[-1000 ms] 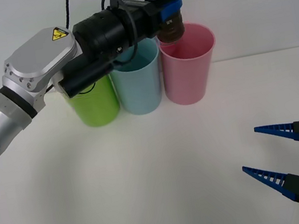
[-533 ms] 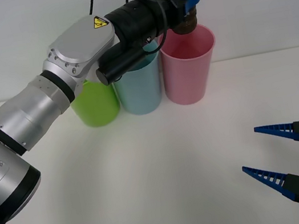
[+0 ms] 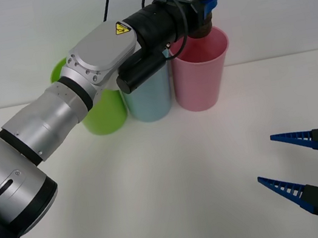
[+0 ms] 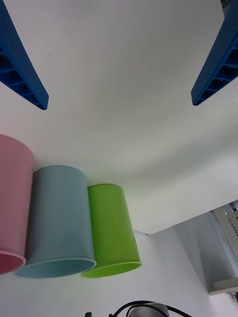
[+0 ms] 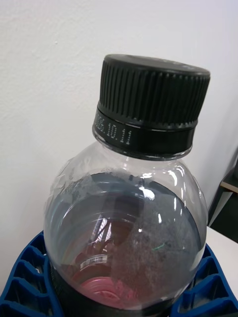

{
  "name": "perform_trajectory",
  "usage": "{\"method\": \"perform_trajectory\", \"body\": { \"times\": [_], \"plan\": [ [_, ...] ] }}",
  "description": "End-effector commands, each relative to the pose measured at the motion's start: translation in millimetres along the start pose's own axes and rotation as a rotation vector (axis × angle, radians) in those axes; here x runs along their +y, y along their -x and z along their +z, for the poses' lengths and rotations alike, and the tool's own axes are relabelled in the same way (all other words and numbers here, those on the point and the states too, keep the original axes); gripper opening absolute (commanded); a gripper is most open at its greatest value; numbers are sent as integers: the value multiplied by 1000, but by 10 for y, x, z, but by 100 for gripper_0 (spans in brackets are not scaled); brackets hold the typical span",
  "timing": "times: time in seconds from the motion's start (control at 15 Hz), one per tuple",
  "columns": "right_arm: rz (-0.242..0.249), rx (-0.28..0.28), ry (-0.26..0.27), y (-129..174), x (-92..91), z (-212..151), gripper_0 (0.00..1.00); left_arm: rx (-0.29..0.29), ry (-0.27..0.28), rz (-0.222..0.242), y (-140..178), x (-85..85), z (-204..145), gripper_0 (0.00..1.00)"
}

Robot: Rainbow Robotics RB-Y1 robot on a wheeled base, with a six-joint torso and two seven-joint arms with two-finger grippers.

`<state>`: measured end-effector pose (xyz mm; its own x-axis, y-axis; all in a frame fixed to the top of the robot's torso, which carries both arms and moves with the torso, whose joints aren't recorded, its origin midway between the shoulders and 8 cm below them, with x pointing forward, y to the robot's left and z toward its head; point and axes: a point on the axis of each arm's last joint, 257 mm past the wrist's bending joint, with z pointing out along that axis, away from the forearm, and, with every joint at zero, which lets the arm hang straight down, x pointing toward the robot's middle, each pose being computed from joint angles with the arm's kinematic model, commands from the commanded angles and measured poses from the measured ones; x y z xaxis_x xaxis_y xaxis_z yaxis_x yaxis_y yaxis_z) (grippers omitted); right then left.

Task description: Put cans in the blue bin and PET bottles in the pink bin and trash in the green bin.

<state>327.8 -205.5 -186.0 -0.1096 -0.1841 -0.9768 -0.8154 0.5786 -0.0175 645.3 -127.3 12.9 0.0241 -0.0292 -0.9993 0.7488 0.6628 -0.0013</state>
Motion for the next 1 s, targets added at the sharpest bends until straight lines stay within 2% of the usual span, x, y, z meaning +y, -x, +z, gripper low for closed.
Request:
{"method": "perform_trajectory", "body": {
  "times": [0.07, 0.2, 0.27, 0.47, 0.53, 0.6, 1.0],
  "plan": [
    [0, 0, 0, 0, 0, 0, 100, 7, 6, 6, -43, 8, 15, 4],
    [0, 0, 0, 0, 0, 0, 100, 3, 13, 2, -28, 28, 12, 4],
    [0, 0, 0, 0, 0, 0, 100, -2, 20, -3, -18, 39, 15, 9],
    [0, 0, 0, 0, 0, 0, 100, -9, 33, -6, 1, 74, 14, 65],
    [0, 0, 0, 0, 0, 0, 100, -9, 34, -7, 2, 84, 11, 78],
    [0, 0, 0, 0, 0, 0, 100, -8, 34, -10, -8, 77, 12, 100],
    [0, 0, 0, 0, 0, 0, 100, -14, 28, -22, 18, 52, 13, 100]
  ]
}}
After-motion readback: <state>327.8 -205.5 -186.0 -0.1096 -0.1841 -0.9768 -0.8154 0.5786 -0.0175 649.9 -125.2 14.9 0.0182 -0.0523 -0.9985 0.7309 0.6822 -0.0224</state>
